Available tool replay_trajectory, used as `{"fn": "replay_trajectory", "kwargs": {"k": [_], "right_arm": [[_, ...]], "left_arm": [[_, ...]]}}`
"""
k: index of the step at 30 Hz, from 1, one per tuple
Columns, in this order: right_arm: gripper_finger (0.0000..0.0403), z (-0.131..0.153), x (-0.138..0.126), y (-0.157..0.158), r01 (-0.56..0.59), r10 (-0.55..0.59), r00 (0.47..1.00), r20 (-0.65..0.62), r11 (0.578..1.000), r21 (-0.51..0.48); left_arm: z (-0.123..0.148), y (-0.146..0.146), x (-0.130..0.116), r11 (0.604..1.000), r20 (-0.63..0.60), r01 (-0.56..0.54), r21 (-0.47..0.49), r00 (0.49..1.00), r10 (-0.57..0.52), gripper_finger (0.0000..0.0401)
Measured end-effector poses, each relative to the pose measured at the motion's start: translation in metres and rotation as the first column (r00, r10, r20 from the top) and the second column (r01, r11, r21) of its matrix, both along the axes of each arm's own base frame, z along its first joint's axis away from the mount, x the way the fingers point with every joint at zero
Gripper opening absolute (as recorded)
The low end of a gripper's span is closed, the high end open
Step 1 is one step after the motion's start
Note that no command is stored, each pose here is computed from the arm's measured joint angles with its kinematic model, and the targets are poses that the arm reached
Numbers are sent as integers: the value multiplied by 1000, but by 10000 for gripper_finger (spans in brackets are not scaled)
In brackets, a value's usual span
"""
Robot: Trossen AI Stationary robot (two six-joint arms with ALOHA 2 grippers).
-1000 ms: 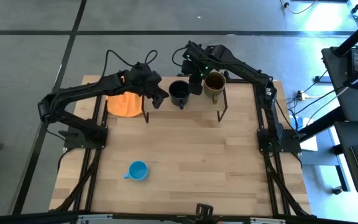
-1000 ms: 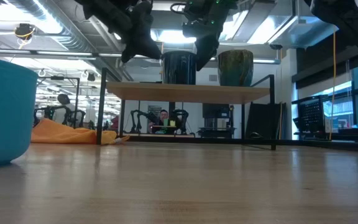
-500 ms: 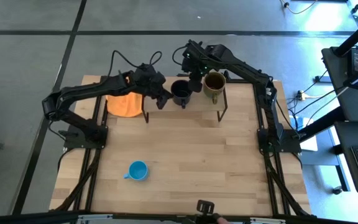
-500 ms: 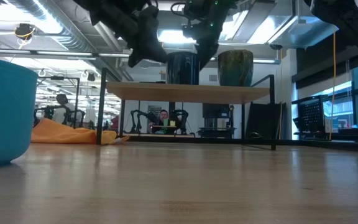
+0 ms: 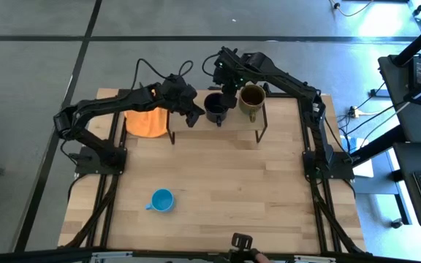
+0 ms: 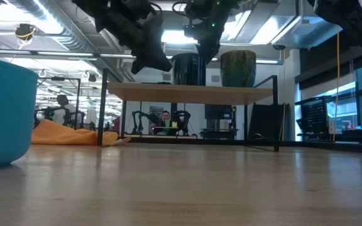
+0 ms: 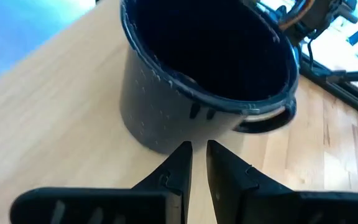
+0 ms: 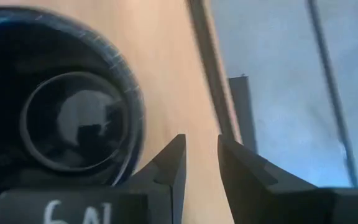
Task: Stack small to large cups/mugs on shelf
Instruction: Put the dark blue mug on the shelf, then adjust the brown mug on the shelf
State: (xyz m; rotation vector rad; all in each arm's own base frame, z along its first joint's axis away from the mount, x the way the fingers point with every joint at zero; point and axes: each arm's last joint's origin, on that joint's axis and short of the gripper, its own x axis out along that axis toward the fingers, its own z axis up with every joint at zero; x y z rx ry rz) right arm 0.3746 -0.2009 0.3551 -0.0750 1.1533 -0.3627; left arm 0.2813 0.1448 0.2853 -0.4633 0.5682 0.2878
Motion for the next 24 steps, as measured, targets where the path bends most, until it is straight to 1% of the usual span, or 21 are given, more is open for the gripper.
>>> {"fn": "replay_trajectory", "kwargs": {"k": [2, 3, 6, 8, 9, 11, 12, 14, 16, 18, 20, 22, 24], "right_arm": [[94, 1, 1, -3, 23, -23, 1000, 7, 999, -48], [94, 3, 2, -5, 44, -44, 999, 9, 995, -88], [94, 6, 2, -14, 121, -119, 993, 23, 972, -201], [94, 7, -3, -23, 193, -187, 981, 50, 960, -202], [94, 7, -8, -29, 243, -235, 970, 61, 954, -178], [94, 3, -22, -42, 363, -359, 931, 66, 928, -86], [94, 2, -30, -49, 432, -429, 901, 63, 901, -40], [94, -1, -45, -62, 559, -559, 828, 47, 829, 17], [94, -2, -59, -74, 641, -642, 766, 34, 766, 44], [94, -1, -70, -82, 687, -689, 725, 24, 725, 58], [94, -2, -78, -86, 710, -715, 699, 10, 696, 106], [94, -3, -85, -89, 722, -732, 680, -26, 664, 195], [94, -4, -88, -89, 717, -738, 673, -51, 634, 291]], "left_arm": [[1, 1, 0, 1000, 10, 2, 8, 1000, -2, 43], [2, 1, -1, 1000, 13, 1, 9, 1000, -1, 43], [3, 1, -2, 1000, 9, 1, 14, 1000, -1, 43], [4, 3, -4, 1000, 14, -3, 19, 1000, 2, 43], [5, 3, -5, 1000, 12, -5, 17, 1000, 5, 43], [6, 5, -8, 1000, 13, -14, 18, 1000, 13, 43], [7, 5, -9, 1000, 14, -17, 19, 1000, 17, 43], [8, 4, -10, 1000, 12, -17, 18, 1000, 17, 43], [9, 4, -10, 1000, 14, -12, 25, 1000, 11, 43], [10, 3, -11, 1000, 16, -8, 25, 1000, 8, 43], [10, 3, -11, 1000, 15, -7, 27, 1000, 7, 43], [9, 3, -11, 1000, 12, -3, 22, 1000, 2, 43], [10, 3, -11, 1000, 16, 8, 15, 1000, -8, 43]]}}
